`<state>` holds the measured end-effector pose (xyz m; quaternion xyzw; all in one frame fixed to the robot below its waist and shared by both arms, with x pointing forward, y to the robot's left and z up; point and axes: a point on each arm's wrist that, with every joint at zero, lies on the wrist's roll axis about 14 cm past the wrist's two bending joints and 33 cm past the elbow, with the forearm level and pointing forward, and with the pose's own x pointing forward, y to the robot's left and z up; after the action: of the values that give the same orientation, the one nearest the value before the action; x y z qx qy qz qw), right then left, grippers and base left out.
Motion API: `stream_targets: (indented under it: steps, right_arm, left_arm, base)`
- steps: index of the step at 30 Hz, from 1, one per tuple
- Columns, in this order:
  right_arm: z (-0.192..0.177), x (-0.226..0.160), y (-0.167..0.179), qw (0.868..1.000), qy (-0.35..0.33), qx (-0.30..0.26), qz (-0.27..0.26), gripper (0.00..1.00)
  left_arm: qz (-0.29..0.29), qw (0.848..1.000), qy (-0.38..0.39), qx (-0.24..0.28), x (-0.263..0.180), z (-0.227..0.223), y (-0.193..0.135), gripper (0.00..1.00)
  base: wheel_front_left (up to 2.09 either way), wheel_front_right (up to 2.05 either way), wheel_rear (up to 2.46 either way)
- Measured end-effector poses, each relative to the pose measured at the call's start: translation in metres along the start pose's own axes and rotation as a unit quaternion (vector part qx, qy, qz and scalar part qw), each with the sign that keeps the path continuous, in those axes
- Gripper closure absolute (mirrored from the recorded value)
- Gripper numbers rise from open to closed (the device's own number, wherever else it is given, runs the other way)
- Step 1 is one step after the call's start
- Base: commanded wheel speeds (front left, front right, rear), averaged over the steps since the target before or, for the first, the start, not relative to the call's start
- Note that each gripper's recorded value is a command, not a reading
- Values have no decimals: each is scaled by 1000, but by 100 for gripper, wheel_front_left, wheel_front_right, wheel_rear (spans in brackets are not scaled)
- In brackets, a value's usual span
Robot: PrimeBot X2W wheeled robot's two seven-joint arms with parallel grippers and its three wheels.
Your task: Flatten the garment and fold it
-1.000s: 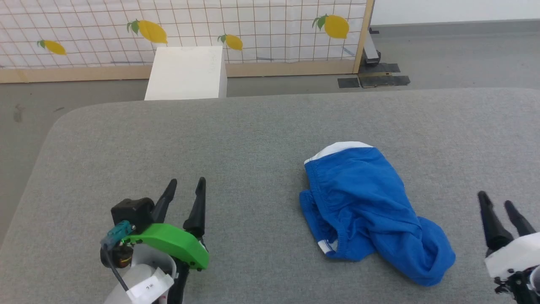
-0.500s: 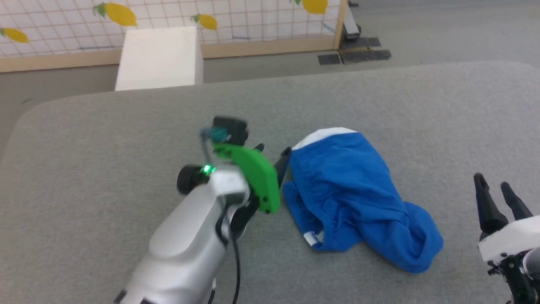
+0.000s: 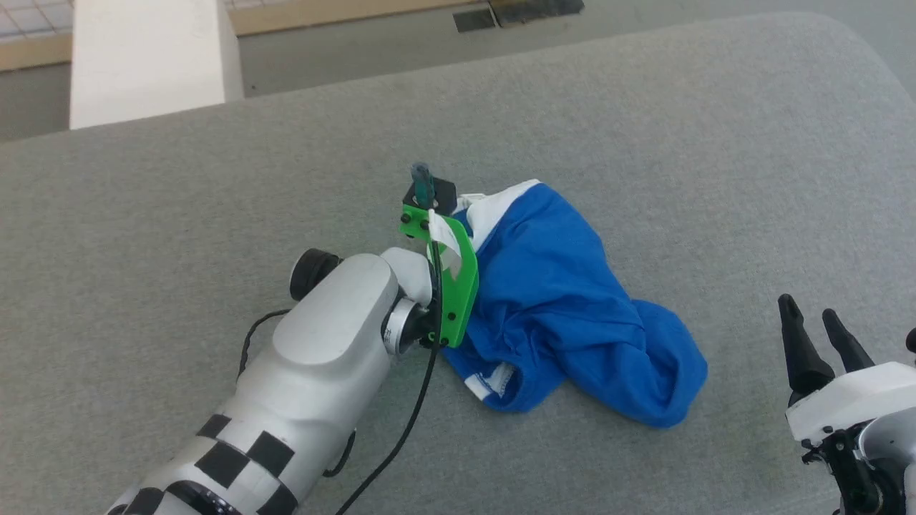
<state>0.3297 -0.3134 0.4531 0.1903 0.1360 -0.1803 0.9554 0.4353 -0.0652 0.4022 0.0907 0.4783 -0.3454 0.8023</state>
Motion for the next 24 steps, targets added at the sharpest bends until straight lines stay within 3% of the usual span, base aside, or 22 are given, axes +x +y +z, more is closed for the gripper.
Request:
stream_targets:
  steps: [4, 5, 7, 10, 14, 20, 24]
  right_arm:
    - [-7, 1, -8, 1000, 9, -2, -14, 0]
    - [-7, 2, -7, 1000, 10, -3, -14, 0]
    - [-6, 5, -4, 1000, 9, -4, -9, 0]
    - [-6, 9, 3, 1000, 10, -6, 0, 0]
    - [-6, 14, 13, 1000, 9, -10, 15, 0]
    - [-3, 16, 27, 999, 8, -16, 35, 0]
    - [-4, 14, 36, 999, 12, -19, 50, 0]
  left_arm:
    - [-12, 999, 37, 10, 13, -12, -5, 0]
    - [-12, 999, 42, 12, 14, -14, -5, 39]
    - [-13, 999, 43, 13, 14, -14, -4, 100]
    - [-24, 999, 28, 0, 10, -10, -7, 100]
    - [-51, 996, -42, -58, -4, 6, -11, 100]
    - [-65, 975, -170, -127, -48, 47, 3, 100]
    - [-37, 961, -220, -166, -79, 43, 31, 100]
  base:
    - [0, 0, 0]
    - [0, 0, 0]
    - [0, 0, 0]
    - [0, 0, 0]
    - [0, 0, 0]
    - [0, 0, 0]
    - [0, 0, 0]
